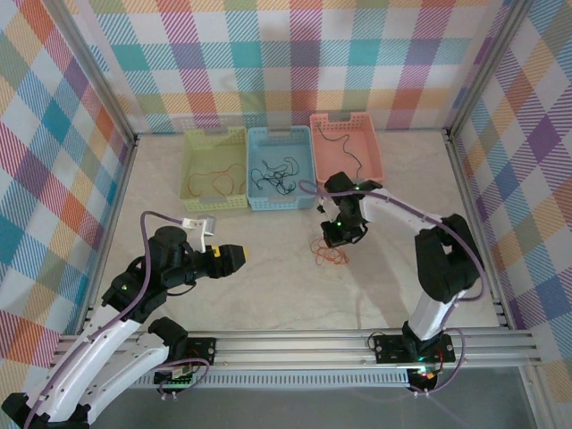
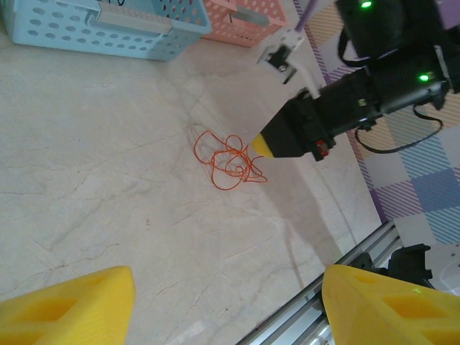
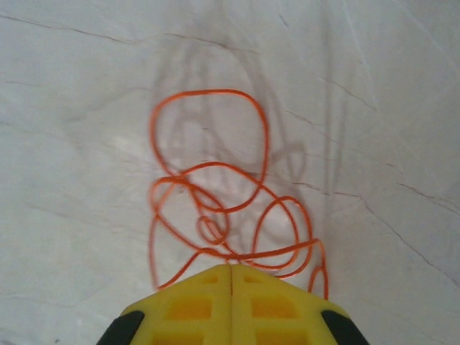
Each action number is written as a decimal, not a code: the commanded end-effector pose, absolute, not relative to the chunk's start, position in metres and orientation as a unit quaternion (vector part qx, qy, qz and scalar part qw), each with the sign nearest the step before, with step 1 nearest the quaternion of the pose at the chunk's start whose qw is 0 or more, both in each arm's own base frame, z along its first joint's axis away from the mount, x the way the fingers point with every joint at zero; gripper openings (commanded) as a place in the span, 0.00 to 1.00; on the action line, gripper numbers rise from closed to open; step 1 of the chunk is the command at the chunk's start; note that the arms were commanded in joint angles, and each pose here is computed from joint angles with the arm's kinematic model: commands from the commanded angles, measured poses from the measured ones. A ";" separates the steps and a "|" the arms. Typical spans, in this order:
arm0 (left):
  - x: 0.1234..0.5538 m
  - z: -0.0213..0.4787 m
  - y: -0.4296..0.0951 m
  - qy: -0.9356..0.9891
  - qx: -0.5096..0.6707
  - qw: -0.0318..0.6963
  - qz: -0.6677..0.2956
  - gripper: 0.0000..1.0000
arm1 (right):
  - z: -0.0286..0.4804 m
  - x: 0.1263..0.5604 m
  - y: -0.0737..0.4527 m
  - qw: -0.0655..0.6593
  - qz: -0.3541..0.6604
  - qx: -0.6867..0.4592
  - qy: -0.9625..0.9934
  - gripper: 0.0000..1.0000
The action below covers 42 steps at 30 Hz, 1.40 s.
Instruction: Untangle the cables
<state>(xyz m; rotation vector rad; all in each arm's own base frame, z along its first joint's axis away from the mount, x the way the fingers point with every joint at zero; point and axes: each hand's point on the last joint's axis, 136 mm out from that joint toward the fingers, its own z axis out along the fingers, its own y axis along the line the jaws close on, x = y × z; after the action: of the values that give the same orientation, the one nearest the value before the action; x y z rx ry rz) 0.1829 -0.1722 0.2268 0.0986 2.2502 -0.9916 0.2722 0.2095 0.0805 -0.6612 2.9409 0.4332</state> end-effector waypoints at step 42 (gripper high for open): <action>0.174 0.236 -0.177 0.854 0.063 0.332 -0.396 0.69 | 0.186 0.271 0.292 0.196 0.291 -0.283 0.893 0.00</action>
<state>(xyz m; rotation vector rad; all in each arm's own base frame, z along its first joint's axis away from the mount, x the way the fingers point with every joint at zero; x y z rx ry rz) 0.1775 -0.1684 0.2206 0.1035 2.2830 -0.9712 0.2810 0.2622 0.1264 -0.7008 2.7572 0.5225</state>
